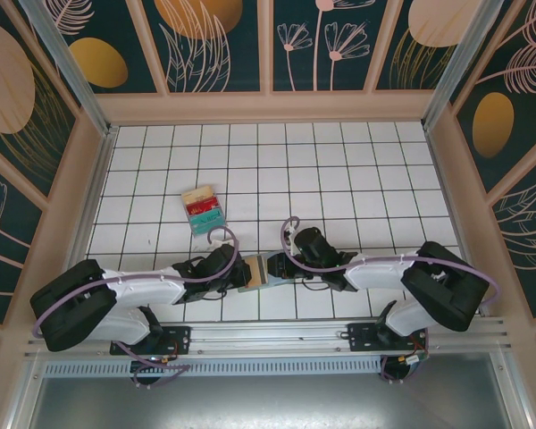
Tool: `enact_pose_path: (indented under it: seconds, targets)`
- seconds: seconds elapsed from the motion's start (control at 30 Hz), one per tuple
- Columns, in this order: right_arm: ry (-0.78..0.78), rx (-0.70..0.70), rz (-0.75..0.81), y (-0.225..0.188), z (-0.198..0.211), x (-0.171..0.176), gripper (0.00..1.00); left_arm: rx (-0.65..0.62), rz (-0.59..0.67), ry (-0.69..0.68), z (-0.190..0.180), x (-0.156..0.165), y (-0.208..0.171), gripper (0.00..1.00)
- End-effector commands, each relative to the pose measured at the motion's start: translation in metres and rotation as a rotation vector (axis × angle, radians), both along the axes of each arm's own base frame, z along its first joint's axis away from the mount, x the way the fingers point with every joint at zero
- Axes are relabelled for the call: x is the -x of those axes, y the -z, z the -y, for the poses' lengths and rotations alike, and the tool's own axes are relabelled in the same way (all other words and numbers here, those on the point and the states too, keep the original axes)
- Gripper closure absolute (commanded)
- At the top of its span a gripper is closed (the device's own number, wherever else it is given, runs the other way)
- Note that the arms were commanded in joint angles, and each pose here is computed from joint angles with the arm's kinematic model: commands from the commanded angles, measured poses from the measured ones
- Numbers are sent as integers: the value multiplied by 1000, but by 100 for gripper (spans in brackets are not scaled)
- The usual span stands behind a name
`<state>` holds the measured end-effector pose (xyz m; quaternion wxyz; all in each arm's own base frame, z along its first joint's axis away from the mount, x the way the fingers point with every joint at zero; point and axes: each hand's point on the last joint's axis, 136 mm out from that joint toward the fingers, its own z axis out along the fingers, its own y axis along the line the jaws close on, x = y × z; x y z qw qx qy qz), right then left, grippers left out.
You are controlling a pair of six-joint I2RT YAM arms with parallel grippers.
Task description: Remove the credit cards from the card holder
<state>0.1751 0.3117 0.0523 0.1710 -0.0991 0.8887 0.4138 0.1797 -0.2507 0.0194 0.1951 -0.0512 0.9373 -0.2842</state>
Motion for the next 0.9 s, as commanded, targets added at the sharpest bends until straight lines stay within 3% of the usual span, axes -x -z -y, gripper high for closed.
enact_pose_path:
  seconds: [0.0,0.87]
  targets:
    - [-13,-38,-3,-10,-12,-1,72,-34,-28,29,-3,8,8,88]
    - [7,36,-59,14,-11,-4,78,-31,-42,26,-7,12,13,91]
